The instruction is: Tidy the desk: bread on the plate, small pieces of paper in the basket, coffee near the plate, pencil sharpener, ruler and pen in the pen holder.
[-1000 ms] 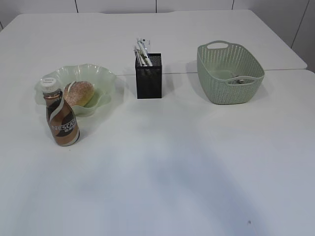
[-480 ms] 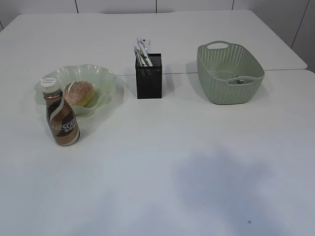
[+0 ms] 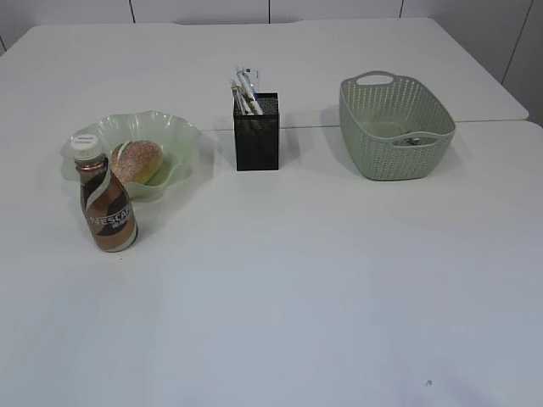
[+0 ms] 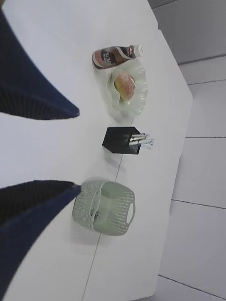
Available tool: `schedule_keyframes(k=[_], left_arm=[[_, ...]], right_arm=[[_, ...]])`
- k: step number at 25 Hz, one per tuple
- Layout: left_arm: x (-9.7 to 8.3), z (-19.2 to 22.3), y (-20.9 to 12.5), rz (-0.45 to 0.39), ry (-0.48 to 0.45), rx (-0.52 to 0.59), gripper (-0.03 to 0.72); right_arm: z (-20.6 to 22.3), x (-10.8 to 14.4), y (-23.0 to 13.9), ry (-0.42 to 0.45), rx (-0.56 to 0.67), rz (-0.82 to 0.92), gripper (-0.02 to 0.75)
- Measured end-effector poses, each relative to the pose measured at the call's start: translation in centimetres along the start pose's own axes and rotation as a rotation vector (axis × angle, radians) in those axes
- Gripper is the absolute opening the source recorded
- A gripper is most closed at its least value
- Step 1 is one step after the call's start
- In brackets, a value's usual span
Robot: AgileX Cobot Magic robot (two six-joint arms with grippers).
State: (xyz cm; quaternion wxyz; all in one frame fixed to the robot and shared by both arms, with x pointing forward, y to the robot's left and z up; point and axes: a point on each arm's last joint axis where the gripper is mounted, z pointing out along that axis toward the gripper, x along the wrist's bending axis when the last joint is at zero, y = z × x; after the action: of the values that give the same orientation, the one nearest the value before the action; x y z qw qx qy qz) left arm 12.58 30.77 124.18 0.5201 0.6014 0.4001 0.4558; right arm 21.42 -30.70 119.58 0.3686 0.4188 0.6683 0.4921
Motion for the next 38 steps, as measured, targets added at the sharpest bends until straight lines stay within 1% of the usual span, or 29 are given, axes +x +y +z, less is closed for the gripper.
schedule_keyframes(k=[2, 4, 6, 8, 9, 10, 11, 13, 15, 16, 17, 19, 24, 25, 28, 29, 31, 35, 38], left_arm=[[-0.5, -0.3, -1.0, -0.01, -0.033, -0.004, 0.54], [-0.9, 0.0, -2.4, -0.024, -0.07, 0.017, 0.54], [-1.4, 0.1, -4.0, -0.032, -0.084, 0.031, 0.54], [-1.8, 0.3, -5.8, -0.037, -0.07, 0.053, 0.54], [-2.1, 0.5, -6.7, -0.04, -0.057, 0.065, 0.54], [-2.3, 1.0, -7.7, -0.045, -0.046, 0.086, 0.54], [-2.5, 1.9, -8.3, -0.055, -0.037, 0.123, 0.54], [-2.7, 3.4, -9.5, -0.056, -0.015, 0.191, 0.54], [-3.0, 4.6, -10.3, -0.056, -0.019, 0.234, 0.54], [-3.0, 5.1, -10.8, -0.059, -0.02, 0.25, 0.54], [-3.0, 5.7, -11.2, -0.062, -0.025, 0.261, 0.54], [-2.9, 6.7, -12.2, -0.065, -0.03, 0.295, 0.539], [-2.6, 9.1, -15.1, -0.079, -0.044, 0.393, 0.539], [-2.6, 9.5, -15.7, -0.08, -0.046, 0.408, 0.539], [-2.5, 10.4, -16.9, -0.084, -0.047, 0.434, 0.539], [-2.5, 10.6, -17.2, -0.083, -0.049, 0.44, 0.538], [-2.4, 11.0, -17.8, -0.085, -0.05, 0.455, 0.538], [-2.4, 11.3, -18.3, -0.085, -0.051, 0.463, 0.538], [-2.4, 11.3, -18.3, -0.085, -0.05, 0.461, 0.538]], right_arm=[[-0.8, 0.3, -1.3, 0.023, -0.012, 0.008, 0.349], [-1.6, 0.6, -2.6, 0.037, -0.022, 0.011, 0.349], [-2.5, 0.8, -4.1, 0.041, -0.032, 0.012, 0.349], [-2.5, 0.8, -4.1, 0.041, -0.032, 0.012, 0.349], [-3.0, 0.9, -5.4, 0.044, -0.03, 0.009, 0.349], [-3.0, 0.9, -5.4, 0.044, -0.03, 0.009, 0.349], [-2.9, 1.1, -7.1, 0.048, 0.003, 0.007, 0.349], [-2.4, 1.2, -8.1, 0.056, 0.03, 0.009, 0.349], [-2.4, 1.2, -8.1, 0.056, 0.03, 0.009, 0.349], [-1.0, 1.3, -9.3, 0.063, 0.106, 0.006, 0.349], [-1.0, 1.3, -9.3, 0.063, 0.106, 0.006, 0.349], [0.1, 1.4, -10.3, 0.068, 0.166, -0.018, 0.349], [1.0, 1.2, -10.8, 0.054, 0.182, -0.038, 0.349], [1.9, 1.3, -11.4, 0.053, 0.193, -0.038, 0.335], [2.4, 1.3, -11.8, 0.054, 0.205, -0.037, 0.326], [3.5, 1.4, -12.7, 0.06, 0.233, -0.033, 0.312], [4.0, 1.4, -13.2, 0.063, 0.252, -0.031, 0.307], [4.9, 1.5, -14.2, 0.067, 0.293, -0.03, 0.302], [5.0, 1.5, -14.3, 0.068, 0.298, -0.03, 0.302]])
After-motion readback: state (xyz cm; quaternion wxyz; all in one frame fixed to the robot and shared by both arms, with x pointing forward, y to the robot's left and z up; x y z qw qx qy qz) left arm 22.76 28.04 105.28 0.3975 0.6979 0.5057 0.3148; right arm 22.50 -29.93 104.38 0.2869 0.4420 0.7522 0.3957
